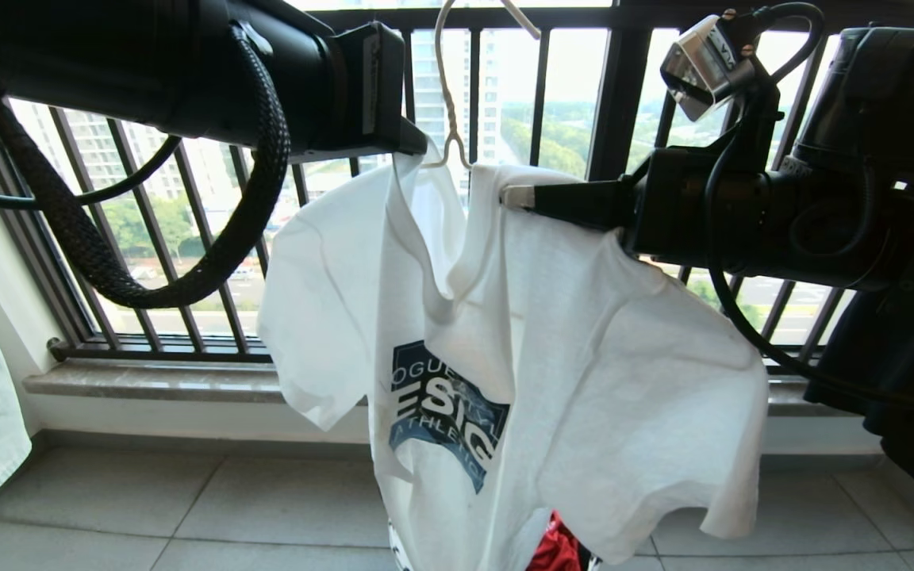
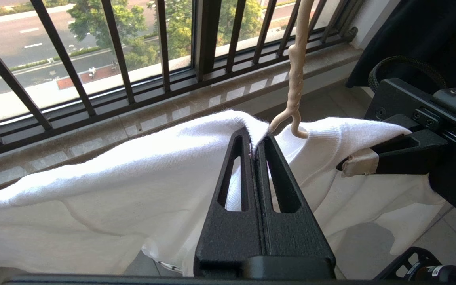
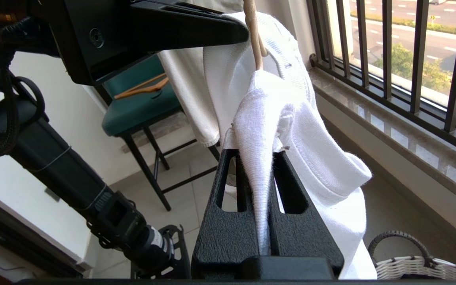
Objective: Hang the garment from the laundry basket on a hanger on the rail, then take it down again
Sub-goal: Hang the clothes on the clothes rack
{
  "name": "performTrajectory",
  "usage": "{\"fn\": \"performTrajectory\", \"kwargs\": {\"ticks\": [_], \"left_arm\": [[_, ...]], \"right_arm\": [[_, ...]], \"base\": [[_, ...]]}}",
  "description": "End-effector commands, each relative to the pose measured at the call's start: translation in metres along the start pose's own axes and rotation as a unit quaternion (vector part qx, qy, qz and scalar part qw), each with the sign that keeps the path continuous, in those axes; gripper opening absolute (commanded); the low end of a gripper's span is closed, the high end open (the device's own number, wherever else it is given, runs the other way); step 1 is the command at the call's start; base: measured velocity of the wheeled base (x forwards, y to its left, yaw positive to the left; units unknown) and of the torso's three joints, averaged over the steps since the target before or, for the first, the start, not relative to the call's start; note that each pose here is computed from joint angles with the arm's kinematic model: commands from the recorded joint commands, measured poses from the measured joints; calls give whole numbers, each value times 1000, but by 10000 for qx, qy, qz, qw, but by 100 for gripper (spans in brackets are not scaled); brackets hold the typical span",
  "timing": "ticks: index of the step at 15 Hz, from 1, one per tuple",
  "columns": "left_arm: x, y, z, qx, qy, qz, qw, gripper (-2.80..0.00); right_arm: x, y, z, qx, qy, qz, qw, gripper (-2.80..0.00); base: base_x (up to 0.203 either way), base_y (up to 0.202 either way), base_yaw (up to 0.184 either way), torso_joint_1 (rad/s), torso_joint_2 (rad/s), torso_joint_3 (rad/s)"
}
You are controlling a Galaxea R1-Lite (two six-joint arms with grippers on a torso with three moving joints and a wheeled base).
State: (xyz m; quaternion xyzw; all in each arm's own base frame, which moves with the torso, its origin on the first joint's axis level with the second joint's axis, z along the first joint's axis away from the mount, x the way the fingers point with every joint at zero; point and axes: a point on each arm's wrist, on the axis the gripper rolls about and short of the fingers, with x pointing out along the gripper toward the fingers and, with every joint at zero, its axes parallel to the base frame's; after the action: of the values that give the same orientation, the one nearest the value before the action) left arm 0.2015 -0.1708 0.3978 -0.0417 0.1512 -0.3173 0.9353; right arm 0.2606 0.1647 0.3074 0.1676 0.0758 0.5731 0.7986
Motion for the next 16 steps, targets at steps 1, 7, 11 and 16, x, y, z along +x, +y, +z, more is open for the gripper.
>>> {"fn": "performTrajectory", "kwargs": {"ticks": [1, 7, 11, 16], "left_arm": [[-7, 0, 3, 4, -119, 5, 9999, -280], [-15, -1, 10, 49, -448, 15, 9990, -280], [-15, -1, 12, 61, -526, 9, 9986, -280], [-14, -1, 12, 60, -532, 8, 9986, -280]], "right_arm": [[2, -3, -2, 21, -25, 42, 10000, -280], [2, 0, 2, 192, -391, 270, 9987, -280], [4, 4, -2, 249, -303, 397, 9984, -280], [5, 5, -2, 307, -289, 423, 9982, -280]], "base": [[0, 0, 0, 0, 0, 0], [0, 0, 0, 0, 0, 0], [0, 0, 0, 0, 0, 0], [0, 0, 0, 0, 0, 0]]}}
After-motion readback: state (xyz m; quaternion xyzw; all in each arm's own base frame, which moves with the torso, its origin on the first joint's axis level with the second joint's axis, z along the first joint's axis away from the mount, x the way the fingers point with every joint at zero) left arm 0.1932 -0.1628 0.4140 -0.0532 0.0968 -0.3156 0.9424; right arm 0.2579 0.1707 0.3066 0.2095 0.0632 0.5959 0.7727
